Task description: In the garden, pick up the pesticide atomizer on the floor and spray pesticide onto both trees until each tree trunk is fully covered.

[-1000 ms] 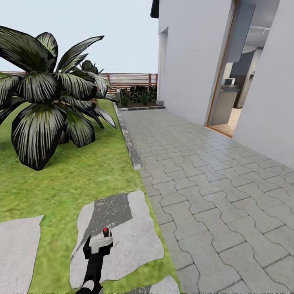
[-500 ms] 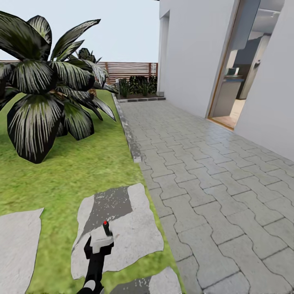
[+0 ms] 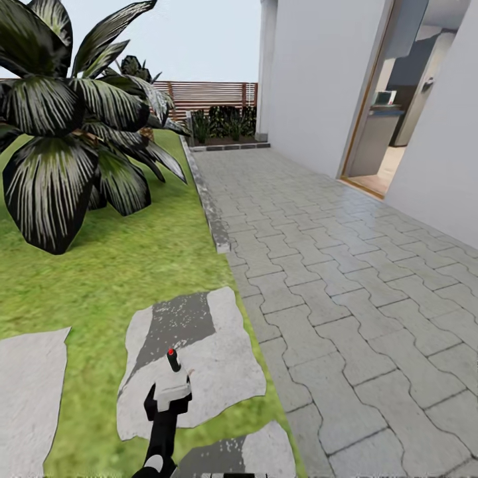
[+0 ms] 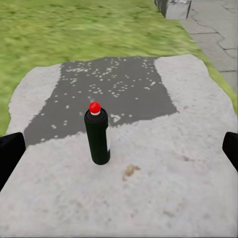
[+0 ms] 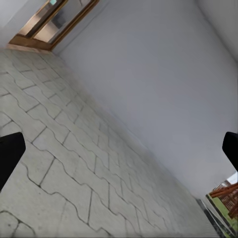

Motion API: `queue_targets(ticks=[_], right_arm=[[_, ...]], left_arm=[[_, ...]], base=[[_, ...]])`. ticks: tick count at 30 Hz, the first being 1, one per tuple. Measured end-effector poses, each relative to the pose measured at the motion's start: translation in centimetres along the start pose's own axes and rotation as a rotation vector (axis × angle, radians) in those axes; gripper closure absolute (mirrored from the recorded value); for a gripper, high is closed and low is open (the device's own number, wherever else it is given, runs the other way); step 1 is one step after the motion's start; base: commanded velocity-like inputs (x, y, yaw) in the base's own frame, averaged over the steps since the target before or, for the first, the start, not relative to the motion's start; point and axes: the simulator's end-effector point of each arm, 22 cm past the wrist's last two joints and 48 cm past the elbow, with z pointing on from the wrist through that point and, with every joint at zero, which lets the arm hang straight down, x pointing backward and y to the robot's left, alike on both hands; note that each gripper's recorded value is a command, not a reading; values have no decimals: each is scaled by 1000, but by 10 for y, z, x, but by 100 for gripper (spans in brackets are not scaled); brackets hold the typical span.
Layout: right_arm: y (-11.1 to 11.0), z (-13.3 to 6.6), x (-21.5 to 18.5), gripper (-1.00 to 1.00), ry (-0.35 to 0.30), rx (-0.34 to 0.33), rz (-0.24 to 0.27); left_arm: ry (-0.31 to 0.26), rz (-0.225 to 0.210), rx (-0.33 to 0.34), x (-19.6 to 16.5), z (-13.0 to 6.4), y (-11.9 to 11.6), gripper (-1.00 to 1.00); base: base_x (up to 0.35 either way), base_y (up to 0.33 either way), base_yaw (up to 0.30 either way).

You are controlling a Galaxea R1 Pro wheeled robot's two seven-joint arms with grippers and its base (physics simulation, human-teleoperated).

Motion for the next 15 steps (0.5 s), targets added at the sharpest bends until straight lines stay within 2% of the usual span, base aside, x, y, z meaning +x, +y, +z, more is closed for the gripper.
queue_targets(ticks=[15], right_arm=[[12, -1, 8, -100, 9, -22, -57]], left_arm=[[58, 5, -11, 33, 0, 3, -100]], base=[[0, 0, 0]])
